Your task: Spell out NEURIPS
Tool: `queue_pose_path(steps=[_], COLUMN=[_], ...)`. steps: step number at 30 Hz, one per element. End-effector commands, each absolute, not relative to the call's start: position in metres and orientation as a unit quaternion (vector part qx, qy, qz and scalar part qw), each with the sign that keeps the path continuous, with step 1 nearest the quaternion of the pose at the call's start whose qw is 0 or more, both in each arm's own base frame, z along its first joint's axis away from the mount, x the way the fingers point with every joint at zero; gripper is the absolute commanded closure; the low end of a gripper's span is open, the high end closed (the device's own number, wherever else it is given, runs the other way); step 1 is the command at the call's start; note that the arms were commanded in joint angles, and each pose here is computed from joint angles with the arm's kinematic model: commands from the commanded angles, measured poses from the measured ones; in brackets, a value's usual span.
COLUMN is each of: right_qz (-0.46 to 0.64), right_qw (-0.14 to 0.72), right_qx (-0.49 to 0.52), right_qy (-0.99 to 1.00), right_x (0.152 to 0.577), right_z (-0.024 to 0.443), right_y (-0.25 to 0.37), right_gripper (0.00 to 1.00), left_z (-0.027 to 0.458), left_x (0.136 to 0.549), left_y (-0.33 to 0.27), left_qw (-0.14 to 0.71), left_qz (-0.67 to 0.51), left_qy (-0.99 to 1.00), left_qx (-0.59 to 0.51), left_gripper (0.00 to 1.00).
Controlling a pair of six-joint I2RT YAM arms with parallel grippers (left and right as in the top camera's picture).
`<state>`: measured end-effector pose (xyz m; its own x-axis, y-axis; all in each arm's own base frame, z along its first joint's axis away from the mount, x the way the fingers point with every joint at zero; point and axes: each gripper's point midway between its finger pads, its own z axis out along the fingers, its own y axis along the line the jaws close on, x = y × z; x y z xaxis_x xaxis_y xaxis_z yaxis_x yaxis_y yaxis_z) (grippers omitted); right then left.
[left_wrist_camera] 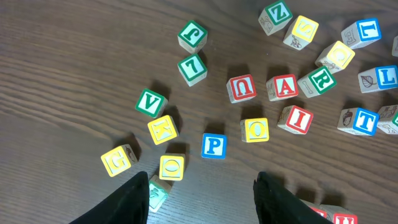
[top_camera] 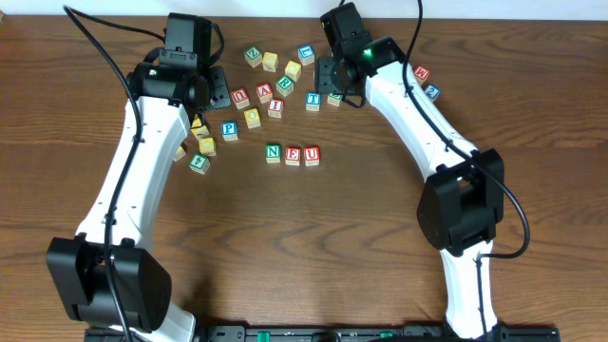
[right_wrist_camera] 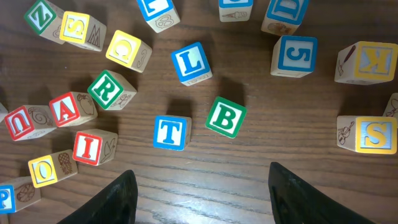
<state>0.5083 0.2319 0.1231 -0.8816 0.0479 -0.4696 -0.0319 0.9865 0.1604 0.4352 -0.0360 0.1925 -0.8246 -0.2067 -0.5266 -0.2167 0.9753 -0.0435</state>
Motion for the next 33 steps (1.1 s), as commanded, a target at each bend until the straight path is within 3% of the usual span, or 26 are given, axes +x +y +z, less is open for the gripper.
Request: queue_pose_path(steps=[1, 17, 33], right_qz=[0.092, 0.094, 0.086], right_qw=[0.265, 0.27, 0.226], right_qx=[-0.008, -0.011, 0.042], right_qy=[0.96, 0.958, 0.969], right_x=[0.508, 0.508, 0.51], right_z=[0.145, 0.147, 0.135], right_y=[0.242, 0.248, 0.198], right_gripper=[0.38, 0.38, 0.39], left_z=[0.195, 0.196, 0.196], left_x=[0.433, 0.435, 0.435], left_y=[-0.032, -0.032, -0.035], left_qw=[0.279, 0.283, 0.281], left_qz=[0.019, 0.017, 0.007], left_qy=[0.954, 0.952, 0.953], left_qx=[-0.11, -0.116, -0.113], left_gripper=[0.46, 0.47, 0.47])
